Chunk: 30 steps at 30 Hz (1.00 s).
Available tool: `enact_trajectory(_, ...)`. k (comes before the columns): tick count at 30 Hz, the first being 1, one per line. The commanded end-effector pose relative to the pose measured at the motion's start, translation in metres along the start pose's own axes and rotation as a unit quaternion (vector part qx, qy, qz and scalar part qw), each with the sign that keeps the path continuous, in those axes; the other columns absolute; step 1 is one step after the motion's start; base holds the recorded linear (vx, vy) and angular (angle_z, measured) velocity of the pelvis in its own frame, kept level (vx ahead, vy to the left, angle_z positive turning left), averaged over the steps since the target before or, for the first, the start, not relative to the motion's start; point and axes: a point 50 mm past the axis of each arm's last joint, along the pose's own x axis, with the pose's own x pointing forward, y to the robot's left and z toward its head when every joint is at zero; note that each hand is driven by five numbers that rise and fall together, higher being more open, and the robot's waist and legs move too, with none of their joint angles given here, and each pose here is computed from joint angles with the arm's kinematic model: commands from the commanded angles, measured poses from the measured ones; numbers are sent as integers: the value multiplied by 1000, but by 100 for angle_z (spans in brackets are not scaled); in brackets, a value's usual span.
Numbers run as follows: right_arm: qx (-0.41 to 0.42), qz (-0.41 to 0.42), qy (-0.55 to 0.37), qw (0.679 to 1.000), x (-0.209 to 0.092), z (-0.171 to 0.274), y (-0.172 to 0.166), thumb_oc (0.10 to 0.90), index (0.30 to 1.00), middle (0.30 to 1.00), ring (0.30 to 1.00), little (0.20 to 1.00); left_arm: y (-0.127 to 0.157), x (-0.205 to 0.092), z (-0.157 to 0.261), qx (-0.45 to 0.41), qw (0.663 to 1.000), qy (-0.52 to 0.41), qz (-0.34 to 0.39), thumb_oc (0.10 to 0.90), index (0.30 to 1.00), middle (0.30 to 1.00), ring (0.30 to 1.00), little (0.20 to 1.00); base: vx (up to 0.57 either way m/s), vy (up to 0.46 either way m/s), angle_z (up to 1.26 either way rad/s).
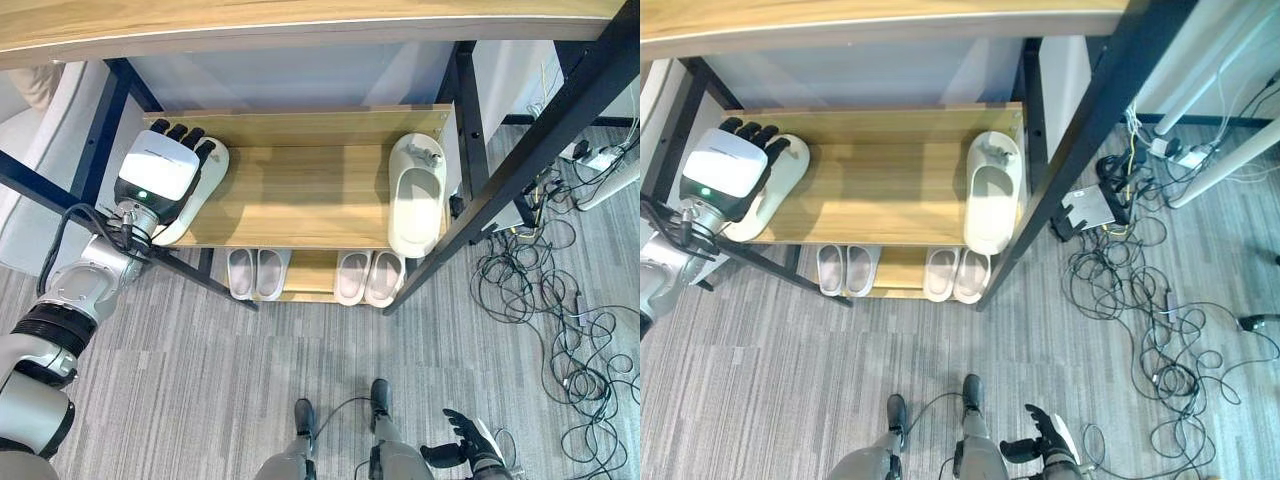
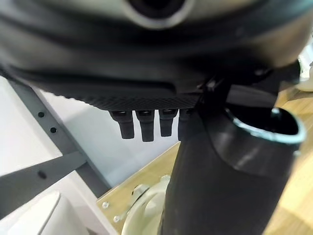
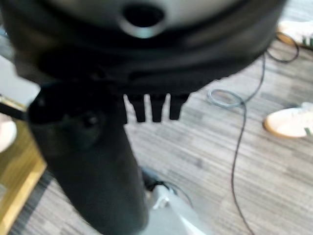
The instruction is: Arrange the slippers neatly on the shoe rack.
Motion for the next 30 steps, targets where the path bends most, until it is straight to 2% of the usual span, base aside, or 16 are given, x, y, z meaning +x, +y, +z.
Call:
enact_trajectory(1,-10,-17,-3,1000,-4,-8,-8,800,900,900,900,900,53,11,-69,63,985,120,110,800,900,900,900,900,0,0,0)
enact_trajectory(30,1,-38,1,999,-3,-7,-14,800,900,900,900,900,49,17,-60,64,985,114,117,800,900,900,900,900,0,0,0)
